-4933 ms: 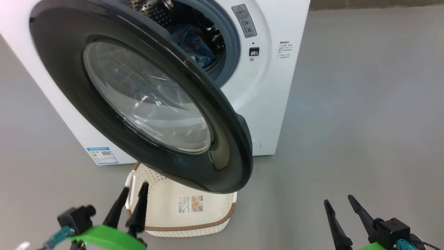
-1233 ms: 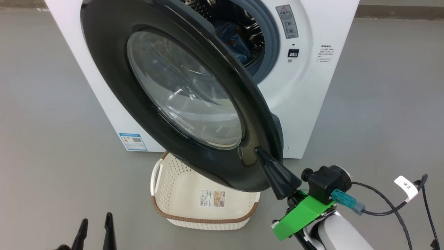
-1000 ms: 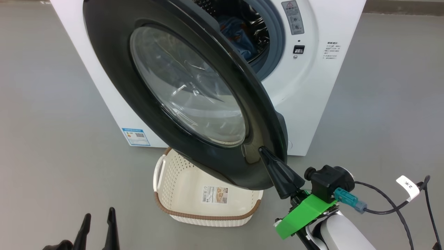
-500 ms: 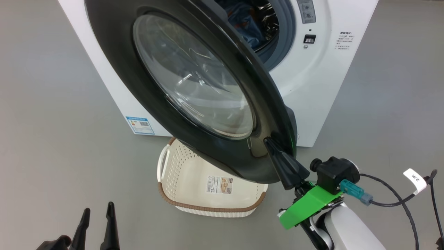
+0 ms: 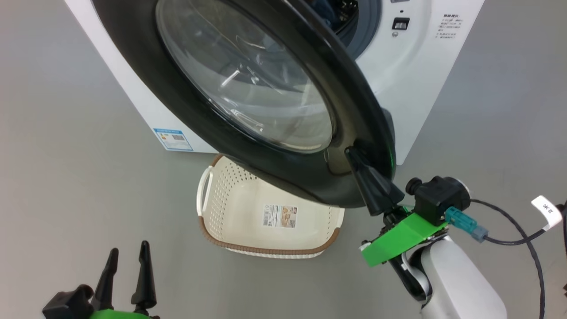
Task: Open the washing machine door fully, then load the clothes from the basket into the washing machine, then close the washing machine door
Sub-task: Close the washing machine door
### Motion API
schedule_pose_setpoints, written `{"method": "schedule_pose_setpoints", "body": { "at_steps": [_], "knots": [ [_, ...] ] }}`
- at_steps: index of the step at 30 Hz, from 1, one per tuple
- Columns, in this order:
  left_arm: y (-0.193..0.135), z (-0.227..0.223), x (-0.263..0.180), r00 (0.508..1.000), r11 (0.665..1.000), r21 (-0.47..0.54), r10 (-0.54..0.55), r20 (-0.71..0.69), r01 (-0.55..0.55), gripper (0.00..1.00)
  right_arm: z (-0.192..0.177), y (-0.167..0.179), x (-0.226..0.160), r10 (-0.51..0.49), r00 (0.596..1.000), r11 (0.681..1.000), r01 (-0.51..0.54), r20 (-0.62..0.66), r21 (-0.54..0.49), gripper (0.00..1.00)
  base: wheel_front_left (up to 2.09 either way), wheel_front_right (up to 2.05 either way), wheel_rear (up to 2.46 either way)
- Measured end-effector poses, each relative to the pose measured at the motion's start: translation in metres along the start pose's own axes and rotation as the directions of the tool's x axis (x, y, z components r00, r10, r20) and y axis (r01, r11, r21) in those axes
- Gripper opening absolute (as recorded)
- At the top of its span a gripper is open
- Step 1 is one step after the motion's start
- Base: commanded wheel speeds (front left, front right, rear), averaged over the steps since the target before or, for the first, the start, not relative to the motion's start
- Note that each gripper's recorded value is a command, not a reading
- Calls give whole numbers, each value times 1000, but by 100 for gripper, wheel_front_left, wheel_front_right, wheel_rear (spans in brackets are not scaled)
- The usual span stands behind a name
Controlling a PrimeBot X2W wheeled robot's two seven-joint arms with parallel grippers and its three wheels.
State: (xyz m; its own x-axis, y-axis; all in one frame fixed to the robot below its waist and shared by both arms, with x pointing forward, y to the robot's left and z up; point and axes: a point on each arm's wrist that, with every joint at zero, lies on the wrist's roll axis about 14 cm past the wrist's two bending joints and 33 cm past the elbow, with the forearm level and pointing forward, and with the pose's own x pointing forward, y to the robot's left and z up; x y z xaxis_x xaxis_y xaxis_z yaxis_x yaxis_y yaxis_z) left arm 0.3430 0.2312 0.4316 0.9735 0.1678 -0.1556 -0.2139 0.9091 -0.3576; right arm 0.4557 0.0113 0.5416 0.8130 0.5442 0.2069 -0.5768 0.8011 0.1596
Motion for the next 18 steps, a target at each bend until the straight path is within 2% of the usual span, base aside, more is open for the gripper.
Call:
{"method": "schedule_pose_setpoints", "body": {
  "at_steps": [18],
  "knots": [
    [-13, -4, 36, 1000, 999, -29, -25, -6, 25, 100, 5, -45, 35, -59, 996, 998, 61, 66, -36, 0, 0, 0, 0]
  ]
}}
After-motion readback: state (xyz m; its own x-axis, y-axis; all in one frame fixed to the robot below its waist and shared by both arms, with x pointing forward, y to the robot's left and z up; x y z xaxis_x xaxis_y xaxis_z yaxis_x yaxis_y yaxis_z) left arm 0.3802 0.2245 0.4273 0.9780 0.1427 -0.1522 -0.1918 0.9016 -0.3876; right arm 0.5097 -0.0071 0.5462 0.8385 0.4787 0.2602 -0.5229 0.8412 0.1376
